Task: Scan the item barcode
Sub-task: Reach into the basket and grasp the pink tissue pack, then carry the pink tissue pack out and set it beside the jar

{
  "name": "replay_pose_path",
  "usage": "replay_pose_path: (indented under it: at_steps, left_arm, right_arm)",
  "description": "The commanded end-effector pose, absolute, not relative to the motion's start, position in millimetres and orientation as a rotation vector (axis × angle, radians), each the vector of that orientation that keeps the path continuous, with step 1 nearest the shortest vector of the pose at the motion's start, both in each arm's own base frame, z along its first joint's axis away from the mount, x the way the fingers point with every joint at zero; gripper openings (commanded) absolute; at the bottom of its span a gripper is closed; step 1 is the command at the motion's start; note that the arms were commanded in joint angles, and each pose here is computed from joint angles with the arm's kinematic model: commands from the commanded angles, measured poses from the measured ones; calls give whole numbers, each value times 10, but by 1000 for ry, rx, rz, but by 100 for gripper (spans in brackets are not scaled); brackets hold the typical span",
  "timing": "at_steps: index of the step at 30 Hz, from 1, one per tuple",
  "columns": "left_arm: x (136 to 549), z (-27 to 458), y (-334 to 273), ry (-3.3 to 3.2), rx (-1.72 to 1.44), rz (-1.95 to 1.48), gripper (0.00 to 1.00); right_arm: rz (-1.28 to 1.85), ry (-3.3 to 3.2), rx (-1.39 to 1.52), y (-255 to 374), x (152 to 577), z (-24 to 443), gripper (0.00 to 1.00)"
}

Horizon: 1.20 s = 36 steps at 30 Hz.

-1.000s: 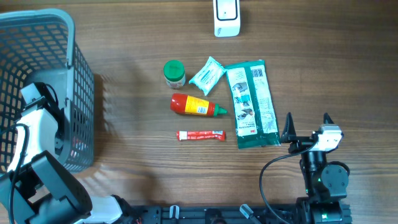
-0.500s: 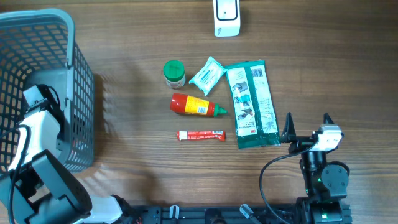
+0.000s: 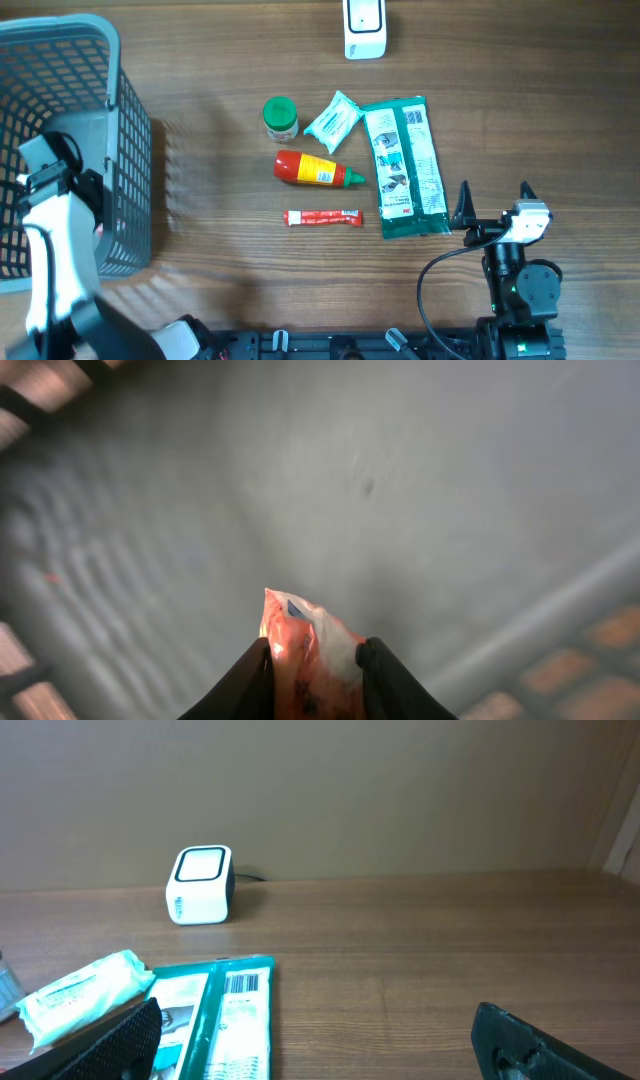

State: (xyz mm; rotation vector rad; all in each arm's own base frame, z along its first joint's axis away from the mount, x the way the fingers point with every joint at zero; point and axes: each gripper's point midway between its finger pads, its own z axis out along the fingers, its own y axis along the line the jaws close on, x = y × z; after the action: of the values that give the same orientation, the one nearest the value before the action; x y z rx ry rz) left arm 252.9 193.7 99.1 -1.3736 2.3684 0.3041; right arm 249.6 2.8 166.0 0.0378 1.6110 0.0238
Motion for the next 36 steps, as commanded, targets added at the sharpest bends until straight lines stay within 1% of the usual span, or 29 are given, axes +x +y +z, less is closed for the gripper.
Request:
replay_pose_path:
  at_steps: [1, 5, 6, 8, 11, 15, 18, 23, 27, 29, 31, 33, 36]
  left_arm:
    - [2514, 1567, 2032, 2188, -1318, 366, 26]
    - [2408, 2069, 2042, 2026, -1274, 397, 25]
    - [2341, 2412, 2030, 1922, -1243, 403, 25]
    - [2276, 2752, 1991, 1825, -1207, 390, 24]
    - [2075, 3410, 1864, 1661, -1127, 373, 20]
    - [1894, 3900, 1719, 1580, -1047, 370, 20]
    - [1955, 4071, 1526, 1589, -969, 296, 20]
    - [2369, 3969, 1008, 1725, -795, 84, 20]
    - [2822, 3720, 483, 1889, -635, -28, 20]
    - [3067, 3543, 153, 1978, -533, -41, 22]
    - [3332, 3325, -295, 2073, -344, -24, 25]
    - [3497, 3108, -580, 2131, -253, 20, 28]
    - [3719, 2581, -924, 2258, -169, 92, 27]
  right_arm:
    - [24, 1604, 55, 13, 2496, 1673, 100]
    - [24, 1604, 56, 13, 2496, 1674, 100]
    - [24, 1604, 56, 13, 2496, 1674, 100]
    - [24, 1604, 55, 13, 2496, 1674, 100]
    - [24, 1604, 55, 13, 2496, 1674, 100]
    - [24, 1604, 55, 13, 2496, 1674, 100]
    - [24, 1604, 56, 13, 2496, 1674, 100]
    - [24, 1604, 55, 13, 2496, 1674, 99]
    - [24, 1604, 56, 13, 2496, 1674, 99]
    - [24, 1604, 56, 13, 2496, 1673, 100]
    - [24, 1604, 55, 13, 2496, 1674, 100]
    - [24, 1604, 56, 13, 2496, 1674, 100]
    - [24, 1604, 55, 13, 2496, 1674, 100]
